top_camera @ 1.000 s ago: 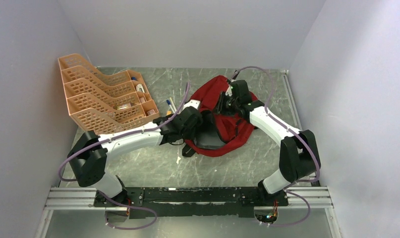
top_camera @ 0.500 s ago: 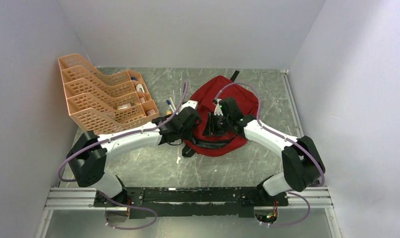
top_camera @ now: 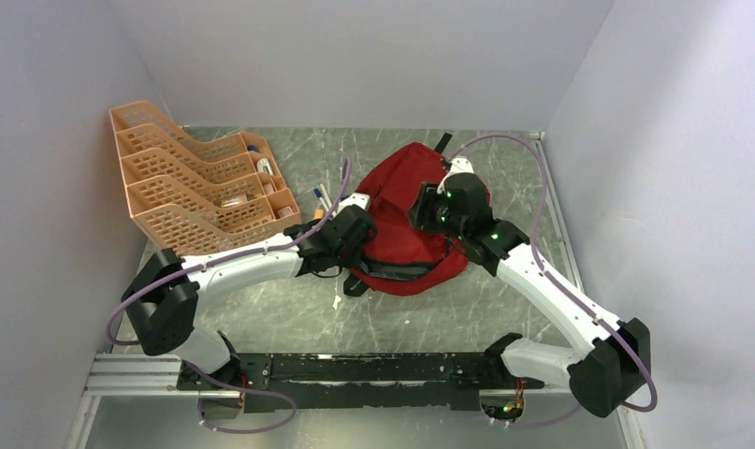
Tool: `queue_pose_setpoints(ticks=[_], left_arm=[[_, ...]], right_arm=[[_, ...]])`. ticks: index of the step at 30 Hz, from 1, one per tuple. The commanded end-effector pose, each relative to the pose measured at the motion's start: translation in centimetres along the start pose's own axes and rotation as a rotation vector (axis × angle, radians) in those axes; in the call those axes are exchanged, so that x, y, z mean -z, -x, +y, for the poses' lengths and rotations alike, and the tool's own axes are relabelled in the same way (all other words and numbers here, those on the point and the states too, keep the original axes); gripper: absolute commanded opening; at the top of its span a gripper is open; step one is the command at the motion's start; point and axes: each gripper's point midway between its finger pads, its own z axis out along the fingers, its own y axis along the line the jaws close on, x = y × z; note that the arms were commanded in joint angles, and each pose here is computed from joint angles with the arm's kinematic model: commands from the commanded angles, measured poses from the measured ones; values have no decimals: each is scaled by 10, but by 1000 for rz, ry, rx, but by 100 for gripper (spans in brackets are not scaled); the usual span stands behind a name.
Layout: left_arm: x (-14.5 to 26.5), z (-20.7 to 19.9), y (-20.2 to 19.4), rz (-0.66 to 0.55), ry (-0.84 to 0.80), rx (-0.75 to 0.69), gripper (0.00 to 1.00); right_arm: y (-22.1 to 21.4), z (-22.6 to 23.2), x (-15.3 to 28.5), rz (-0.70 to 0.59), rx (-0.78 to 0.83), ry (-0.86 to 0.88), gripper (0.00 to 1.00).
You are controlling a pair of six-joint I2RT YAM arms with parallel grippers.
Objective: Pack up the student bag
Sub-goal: Zip the student bag at the center of the board.
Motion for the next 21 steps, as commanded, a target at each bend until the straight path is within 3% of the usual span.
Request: queue_pose_setpoints(ticks=[1,4,6,15,21], left_arm=[[4,-5,4,-9,-41,17,5],[4,-6,4,-10,-50,14,5],[5,-7,4,-11,-57,13,5],[6,-9,5,-10,-66,14,5],[4,-11,4,-2,-70,12,5]], right_arm=[[-20,-45,-6,59,25,-211,46],[-48,-39,-21,149,0,-155,35],[-72,-27,-30,245,-21,-89,33],[-164,33,-30,444,-59,110,35],[-192,56,-36,492,-60,198,38]])
